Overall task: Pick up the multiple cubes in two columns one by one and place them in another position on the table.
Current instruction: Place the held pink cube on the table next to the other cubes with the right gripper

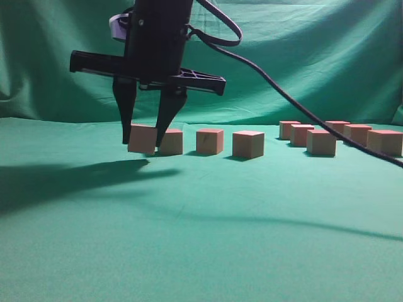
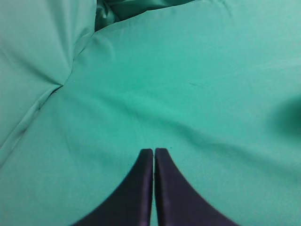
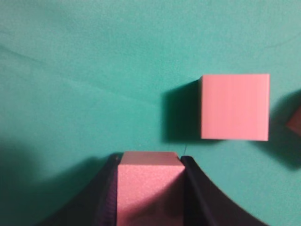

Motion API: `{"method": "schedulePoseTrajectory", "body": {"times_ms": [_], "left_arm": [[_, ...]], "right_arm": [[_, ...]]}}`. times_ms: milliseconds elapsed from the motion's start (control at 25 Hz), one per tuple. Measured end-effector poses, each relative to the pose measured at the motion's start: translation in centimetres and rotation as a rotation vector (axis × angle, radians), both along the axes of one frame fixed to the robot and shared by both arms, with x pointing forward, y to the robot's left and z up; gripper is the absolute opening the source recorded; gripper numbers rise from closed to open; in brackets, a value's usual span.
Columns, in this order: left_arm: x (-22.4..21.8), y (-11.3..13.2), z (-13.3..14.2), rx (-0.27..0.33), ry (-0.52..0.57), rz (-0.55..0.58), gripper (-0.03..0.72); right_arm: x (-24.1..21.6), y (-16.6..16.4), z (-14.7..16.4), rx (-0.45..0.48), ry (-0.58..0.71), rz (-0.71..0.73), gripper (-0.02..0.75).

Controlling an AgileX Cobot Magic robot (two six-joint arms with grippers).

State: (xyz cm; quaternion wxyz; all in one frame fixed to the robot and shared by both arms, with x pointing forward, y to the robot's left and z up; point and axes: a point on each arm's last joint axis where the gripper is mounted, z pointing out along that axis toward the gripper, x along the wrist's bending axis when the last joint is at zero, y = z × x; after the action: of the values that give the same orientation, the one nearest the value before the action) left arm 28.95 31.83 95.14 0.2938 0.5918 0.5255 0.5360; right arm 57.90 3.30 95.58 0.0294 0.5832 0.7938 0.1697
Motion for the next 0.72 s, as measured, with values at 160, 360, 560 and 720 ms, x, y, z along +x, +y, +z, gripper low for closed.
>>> {"method": "schedulePoseTrajectory", "body": {"times_ms": [160,360,560,720], "left_arm": [[0.00,0.00,0.00,0.000,0.000,0.000,0.000],[0.00,0.00,0.00,0.000,0.000,0.000,0.000],[0.00,0.00,0.00,0.000,0.000,0.000,0.000],[0.00,0.00,0.00,0.000,0.000,0.000,0.000]], "right_arm": [[0.07,0.02,-0.37,-0.005,0.003,-0.005,0.257],[0.14,-0.03,-0.37,-0.012,-0.007,-0.002,0.257],[0.18,0.01,-0.88,-0.021,0.003,-0.002,0.257],[0.18,-0.02,-0.97,-0.026,0.005,-0.002,0.257]]}}
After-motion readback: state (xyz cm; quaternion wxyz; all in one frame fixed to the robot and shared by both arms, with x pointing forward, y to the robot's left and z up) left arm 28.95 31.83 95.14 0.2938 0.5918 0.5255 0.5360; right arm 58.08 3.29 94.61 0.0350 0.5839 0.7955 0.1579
